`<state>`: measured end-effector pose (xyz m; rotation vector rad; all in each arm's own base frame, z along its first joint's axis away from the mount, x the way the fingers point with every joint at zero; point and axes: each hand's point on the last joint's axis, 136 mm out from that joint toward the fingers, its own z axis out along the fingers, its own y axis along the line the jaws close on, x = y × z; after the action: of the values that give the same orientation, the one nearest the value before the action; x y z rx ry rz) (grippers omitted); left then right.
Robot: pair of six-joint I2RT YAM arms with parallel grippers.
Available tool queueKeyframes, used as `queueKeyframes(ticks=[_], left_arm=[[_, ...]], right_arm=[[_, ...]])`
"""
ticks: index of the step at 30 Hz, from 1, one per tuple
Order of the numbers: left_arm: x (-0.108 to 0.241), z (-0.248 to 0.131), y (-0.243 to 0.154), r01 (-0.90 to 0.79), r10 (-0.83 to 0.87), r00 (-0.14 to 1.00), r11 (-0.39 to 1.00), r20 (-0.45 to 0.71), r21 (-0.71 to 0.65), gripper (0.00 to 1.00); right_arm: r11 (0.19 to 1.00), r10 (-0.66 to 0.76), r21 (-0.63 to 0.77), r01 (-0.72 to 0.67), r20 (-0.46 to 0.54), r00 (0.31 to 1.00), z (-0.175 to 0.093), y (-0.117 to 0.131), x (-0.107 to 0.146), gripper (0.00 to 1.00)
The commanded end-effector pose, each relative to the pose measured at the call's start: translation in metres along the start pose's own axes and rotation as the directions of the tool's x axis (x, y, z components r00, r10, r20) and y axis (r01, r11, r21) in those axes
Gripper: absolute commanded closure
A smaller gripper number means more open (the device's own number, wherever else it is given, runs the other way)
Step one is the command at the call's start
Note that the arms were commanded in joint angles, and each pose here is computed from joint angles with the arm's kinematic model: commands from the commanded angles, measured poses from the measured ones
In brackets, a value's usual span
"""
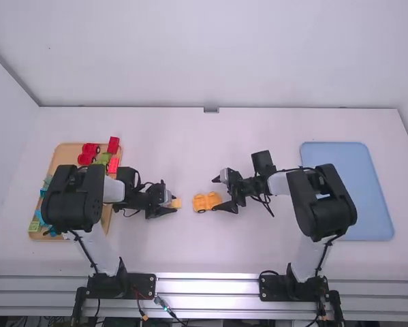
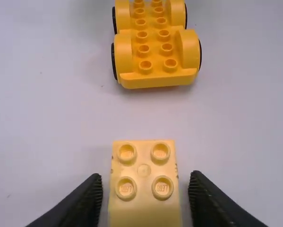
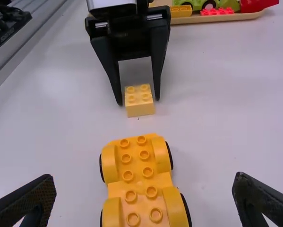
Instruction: Assemble lego blocks to make yellow taxi
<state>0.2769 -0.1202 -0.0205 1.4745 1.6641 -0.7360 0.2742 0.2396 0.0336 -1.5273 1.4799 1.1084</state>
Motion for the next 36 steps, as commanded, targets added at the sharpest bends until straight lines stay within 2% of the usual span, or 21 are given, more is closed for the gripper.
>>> queueKeyframes(ticks=[1,12,20,27,36], left_arm=[[-0.004,0.005,-0.01,-0.004,0.003,1.0,0.999,0.028,0.032,0.56],[-0.005,0.005,-0.006,-0.02,0.019,0.999,1.0,0.028,0.023,0.68],[-0.008,0.005,-0.002,-0.036,0.036,0.999,0.999,0.038,0.015,0.68],[-0.018,0.001,0.005,-0.007,0.005,0.999,0.999,0.036,0.04,0.68],[-0.041,-0.006,0.005,0.016,-0.018,0.999,0.997,0.034,0.081,0.69]], right_arm=[[1.0,-0.001,-0.015,0.001,0.01,1.0,0.003,0.002,-0.001,0.01],[1.0,0.001,-0.011,0.0,0.01,1.0,0.002,0.001,0.0,0.01],[1.0,0.006,0.0,-0.006,-0.033,0.999,0.004,0.001,0.007,0.01],[0.998,-0.055,-0.024,0.054,-0.036,0.998,0.009,0.015,0.015,0.01],[0.997,-0.074,0.031,0.075,-0.047,0.996,0.016,0.007,0.025,0.01]])
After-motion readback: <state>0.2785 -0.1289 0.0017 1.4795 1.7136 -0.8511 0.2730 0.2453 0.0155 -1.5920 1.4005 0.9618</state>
